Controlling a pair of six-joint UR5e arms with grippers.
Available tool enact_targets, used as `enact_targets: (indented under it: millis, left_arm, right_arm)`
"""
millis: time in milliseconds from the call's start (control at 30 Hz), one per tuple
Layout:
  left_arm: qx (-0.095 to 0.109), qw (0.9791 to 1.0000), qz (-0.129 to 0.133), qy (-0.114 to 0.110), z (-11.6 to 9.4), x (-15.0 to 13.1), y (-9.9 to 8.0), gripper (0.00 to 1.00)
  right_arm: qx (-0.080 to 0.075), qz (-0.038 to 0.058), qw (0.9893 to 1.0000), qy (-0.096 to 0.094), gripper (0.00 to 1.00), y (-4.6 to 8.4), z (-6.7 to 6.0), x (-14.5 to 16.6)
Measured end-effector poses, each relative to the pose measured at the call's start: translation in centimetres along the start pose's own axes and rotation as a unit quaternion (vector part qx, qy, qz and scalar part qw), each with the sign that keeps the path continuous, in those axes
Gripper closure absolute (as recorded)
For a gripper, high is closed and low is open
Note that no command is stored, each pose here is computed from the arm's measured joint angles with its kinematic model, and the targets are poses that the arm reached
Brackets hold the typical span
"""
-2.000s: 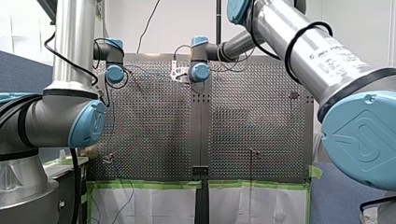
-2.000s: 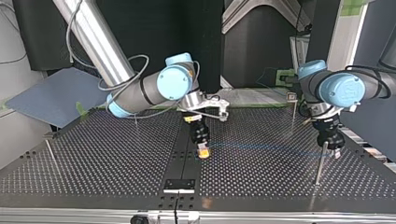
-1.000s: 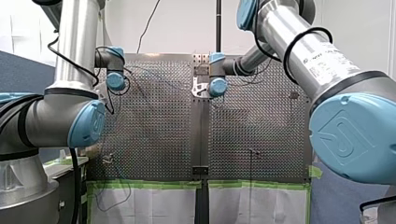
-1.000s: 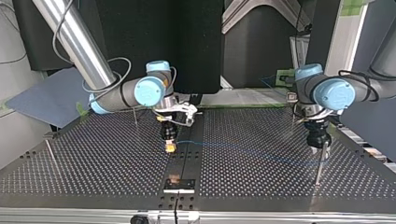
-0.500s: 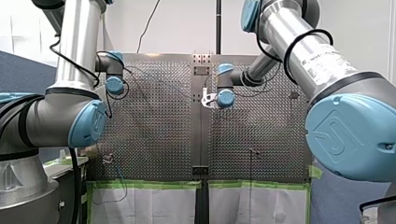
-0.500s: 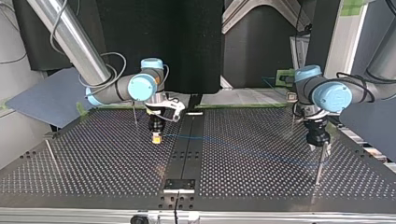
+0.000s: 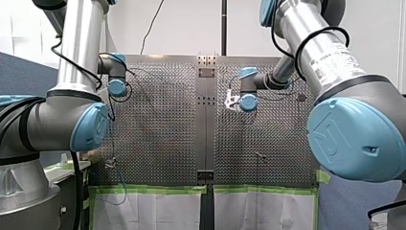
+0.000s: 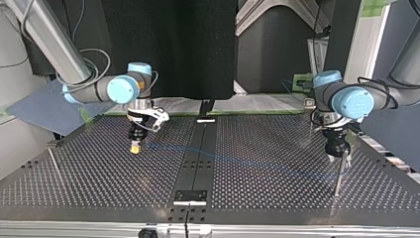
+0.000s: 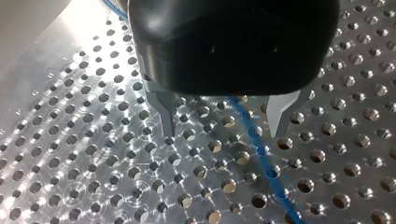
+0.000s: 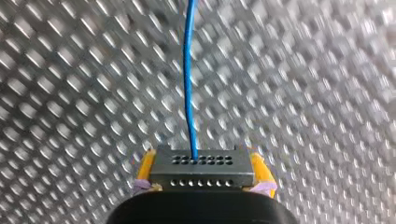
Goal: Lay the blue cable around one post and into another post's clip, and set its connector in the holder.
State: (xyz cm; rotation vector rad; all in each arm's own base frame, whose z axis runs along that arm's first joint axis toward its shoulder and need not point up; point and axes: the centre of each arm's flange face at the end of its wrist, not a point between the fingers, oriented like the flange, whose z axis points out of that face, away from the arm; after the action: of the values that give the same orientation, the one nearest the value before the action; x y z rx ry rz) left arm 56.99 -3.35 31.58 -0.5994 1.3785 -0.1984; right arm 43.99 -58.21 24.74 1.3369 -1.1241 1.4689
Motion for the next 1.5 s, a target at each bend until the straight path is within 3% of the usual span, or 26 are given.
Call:
enact_targets:
  millis: [233,467,667,1000,1267,1367,1500]
  left_arm:
    - [0.007,1.0000,-0.004,0.002,0.0,0.1,-0.2,0.04]
    - [0.008,1.0000,-0.005,0.002,0.0,0.1,-0.2,0.04]
    - [0.007,1.0000,-0.005,0.002,0.0,0.1,-0.2,0.04]
    - [0.008,1.0000,-0.002,0.002,-0.1,0.2,-0.4,0.04]
    - [0.009,1.0000,-0.001,0.003,-0.2,0.3,-0.6,0.04]
    - [0.009,0.9999,0.000,0.004,-0.2,0.4,-0.6,0.04]
    - [0.010,0.9999,0.002,0.005,-0.3,0.4,-0.8,0.04]
  right_arm:
    - [-0.030,0.0023,0.9995,0.007,1.00,4.6,0.5,-1.2]
    - [-0.043,0.0014,0.9990,0.009,1.00,8.4,0.7,-2.8]
    - [-0.066,0.0001,0.9977,0.010,1.00,11.9,0.5,-4.2]
    - [-0.107,-0.0050,0.9942,0.012,1.00,17.6,-0.2,-6.5]
    - [-0.123,-0.0059,0.9924,-0.005,1.00,19.8,-1.6,-10.5]
    - [-0.134,-0.0063,0.9909,-0.011,1.00,20.4,-2.3,-12.0]
    - [-0.155,-0.0031,0.9879,-0.013,1.00,21.6,-3.3,-13.3]
